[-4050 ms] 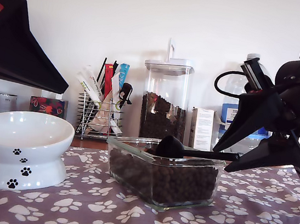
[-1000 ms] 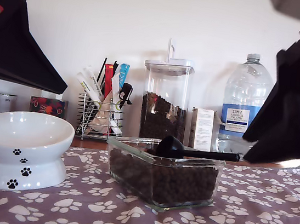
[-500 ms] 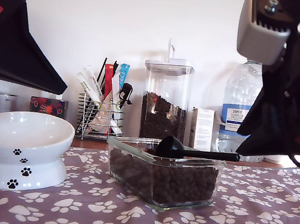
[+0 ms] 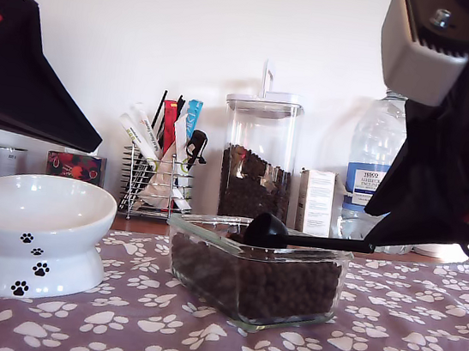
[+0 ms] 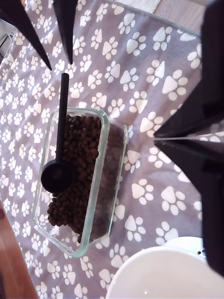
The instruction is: Measure one spoon of cat food and pour it into the food bowl
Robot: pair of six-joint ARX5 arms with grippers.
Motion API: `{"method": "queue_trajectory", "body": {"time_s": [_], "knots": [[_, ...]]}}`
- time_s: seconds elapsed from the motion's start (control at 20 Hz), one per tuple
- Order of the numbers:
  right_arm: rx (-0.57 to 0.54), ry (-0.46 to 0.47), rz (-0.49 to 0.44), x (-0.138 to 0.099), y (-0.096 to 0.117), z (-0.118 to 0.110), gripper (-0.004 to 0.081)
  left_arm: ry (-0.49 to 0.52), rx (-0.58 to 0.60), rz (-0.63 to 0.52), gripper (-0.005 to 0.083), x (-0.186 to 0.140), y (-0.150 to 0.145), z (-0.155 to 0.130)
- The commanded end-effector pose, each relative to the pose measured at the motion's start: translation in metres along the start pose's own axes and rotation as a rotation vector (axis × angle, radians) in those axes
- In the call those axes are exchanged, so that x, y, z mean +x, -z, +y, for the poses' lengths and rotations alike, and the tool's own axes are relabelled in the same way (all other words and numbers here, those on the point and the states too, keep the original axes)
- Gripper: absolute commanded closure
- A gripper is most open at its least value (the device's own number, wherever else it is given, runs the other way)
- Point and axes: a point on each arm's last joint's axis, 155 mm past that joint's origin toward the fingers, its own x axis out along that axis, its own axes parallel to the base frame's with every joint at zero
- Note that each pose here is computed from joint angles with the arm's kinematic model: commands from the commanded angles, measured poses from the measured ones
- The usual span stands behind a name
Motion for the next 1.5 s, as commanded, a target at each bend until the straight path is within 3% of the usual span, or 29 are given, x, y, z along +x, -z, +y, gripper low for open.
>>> {"method": "queue_trajectory", "body": {"time_s": [0.0,0.35,0.8,1.15,1.3,1.45], "knots": [[-0.027,-0.02,-0.001,0.005,0.002,0.005,0.0541,0.001,0.006,0.012,0.0793,0.001,0.007,0.0],[-0.151,-0.028,0.023,0.027,0.004,0.011,0.0543,0.001,0.006,0.012,0.0793,0.001,0.007,0.0],[-0.18,0.01,0.037,0.034,0.007,0.001,0.0577,0.001,0.004,0.019,0.0793,0.001,0.009,0.0],[-0.122,0.058,0.008,0.034,-0.001,-0.011,0.0516,0.001,0.004,0.018,0.0793,0.001,0.009,0.0],[-0.105,0.025,0.031,0.034,0.005,-0.003,0.052,0.001,0.004,0.019,0.0793,0.001,0.009,0.0],[-0.077,0.043,0.066,0.037,0.016,-0.008,0.0534,0.001,0.004,0.019,0.0793,0.001,0.009,0.0]]}}
